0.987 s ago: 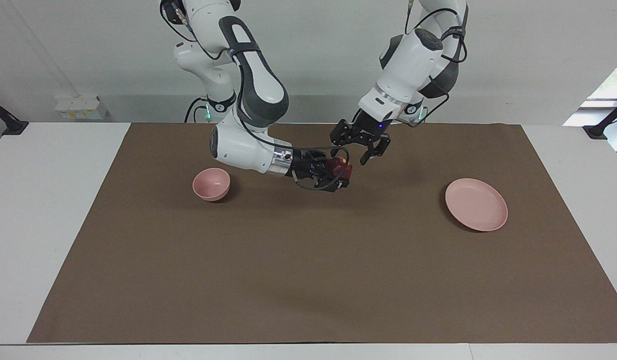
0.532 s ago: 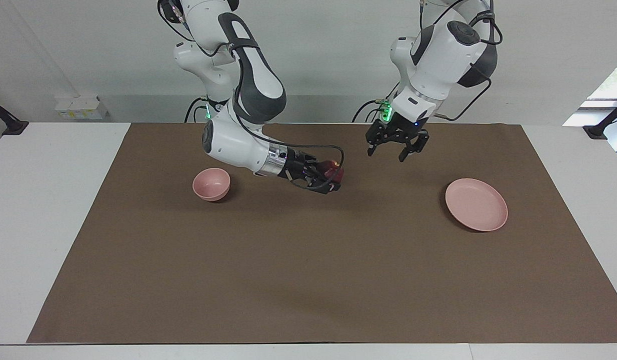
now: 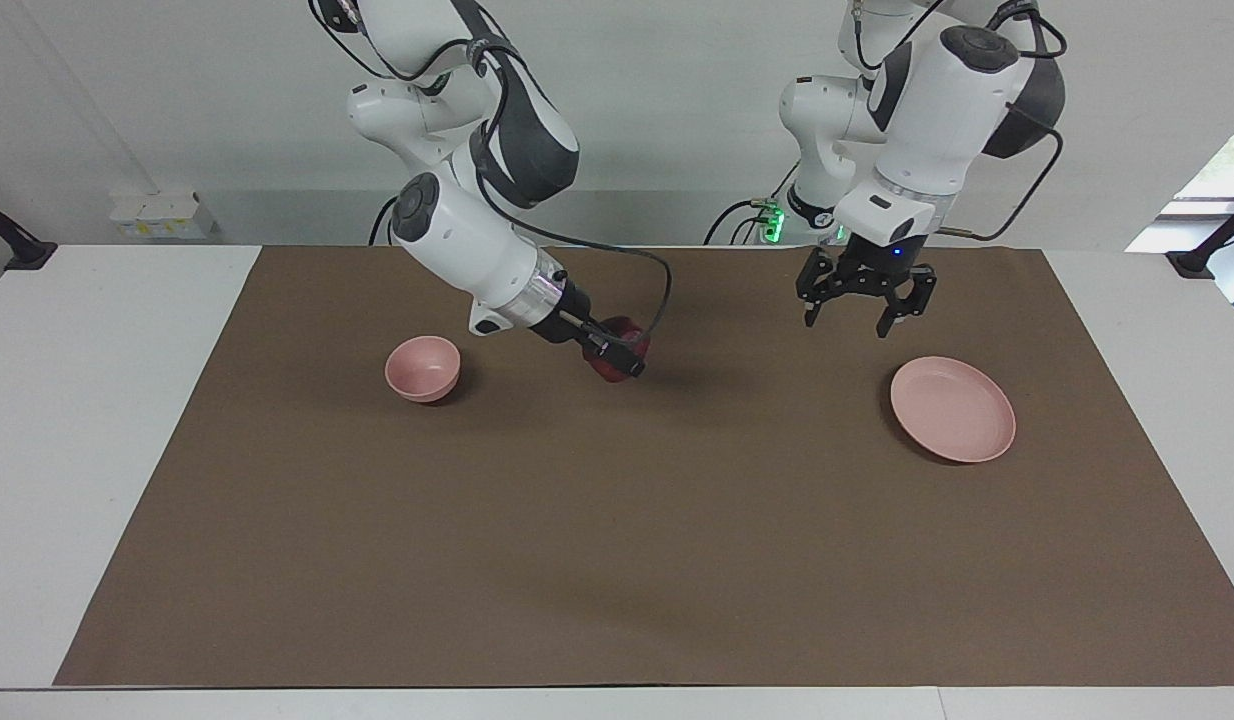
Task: Move apple from plate to bowl
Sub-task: 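Carry the apple over the bowl with the right gripper while the left retracts, then lower the apple into the pink bowl and open the right gripper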
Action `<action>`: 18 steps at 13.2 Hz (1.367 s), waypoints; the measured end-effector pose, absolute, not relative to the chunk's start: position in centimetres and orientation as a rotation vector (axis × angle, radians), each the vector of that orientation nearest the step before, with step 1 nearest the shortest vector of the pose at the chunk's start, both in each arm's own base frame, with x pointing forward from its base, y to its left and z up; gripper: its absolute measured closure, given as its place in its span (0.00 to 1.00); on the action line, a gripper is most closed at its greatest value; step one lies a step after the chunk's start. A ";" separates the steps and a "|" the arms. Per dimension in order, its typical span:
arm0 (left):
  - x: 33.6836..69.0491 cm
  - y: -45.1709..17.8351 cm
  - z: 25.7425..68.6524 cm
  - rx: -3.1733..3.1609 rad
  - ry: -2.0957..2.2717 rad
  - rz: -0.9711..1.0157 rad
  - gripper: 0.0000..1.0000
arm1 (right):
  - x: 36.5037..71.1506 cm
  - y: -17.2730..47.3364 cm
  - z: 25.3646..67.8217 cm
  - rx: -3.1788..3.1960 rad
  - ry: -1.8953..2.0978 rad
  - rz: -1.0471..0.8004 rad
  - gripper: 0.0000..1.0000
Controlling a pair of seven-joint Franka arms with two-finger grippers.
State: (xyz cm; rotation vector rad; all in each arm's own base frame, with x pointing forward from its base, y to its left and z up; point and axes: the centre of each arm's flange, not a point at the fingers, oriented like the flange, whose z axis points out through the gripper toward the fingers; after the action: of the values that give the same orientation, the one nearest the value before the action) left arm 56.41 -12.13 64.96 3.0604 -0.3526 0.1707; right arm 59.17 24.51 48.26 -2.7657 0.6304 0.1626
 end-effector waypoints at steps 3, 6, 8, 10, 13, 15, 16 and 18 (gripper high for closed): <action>56.3 -8.9 65.6 3.068 -0.392 0.105 0.00 | 58.7 21.7 49.0 -2.961 0.353 0.125 0.28; 55.5 -7.8 66.3 3.068 -0.414 0.084 0.00 | 58.5 18.5 49.0 -3.122 0.138 0.118 0.28; 54.7 -7.4 66.3 3.071 -0.406 0.053 0.00 | 58.2 16.6 48.1 -3.187 0.087 0.125 0.28; 54.0 -7.0 65.9 3.074 -0.399 0.020 0.00 | 57.7 14.1 46.6 -3.205 0.082 0.110 0.28; 52.9 -6.6 65.1 3.076 -0.391 -0.022 0.00 | 55.5 10.1 43.5 -3.197 -0.002 0.060 0.28; 52.4 -6.5 64.8 3.077 -0.389 -0.037 0.00 | 53.1 7.6 41.6 -3.193 -0.070 0.045 0.28; 52.3 -6.5 64.8 3.077 -0.390 -0.039 0.00 | 52.0 6.8 41.0 -3.192 -0.086 0.042 0.28; 52.2 -6.3 64.9 3.096 -0.392 -0.034 0.00 | 50.5 6.3 39.6 -3.190 -0.101 0.022 0.28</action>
State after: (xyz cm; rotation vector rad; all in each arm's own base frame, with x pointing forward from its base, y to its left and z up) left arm 52.20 -6.27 64.88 3.0957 -0.3916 -0.0337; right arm 50.51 6.27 39.64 -3.1896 -0.1006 0.0218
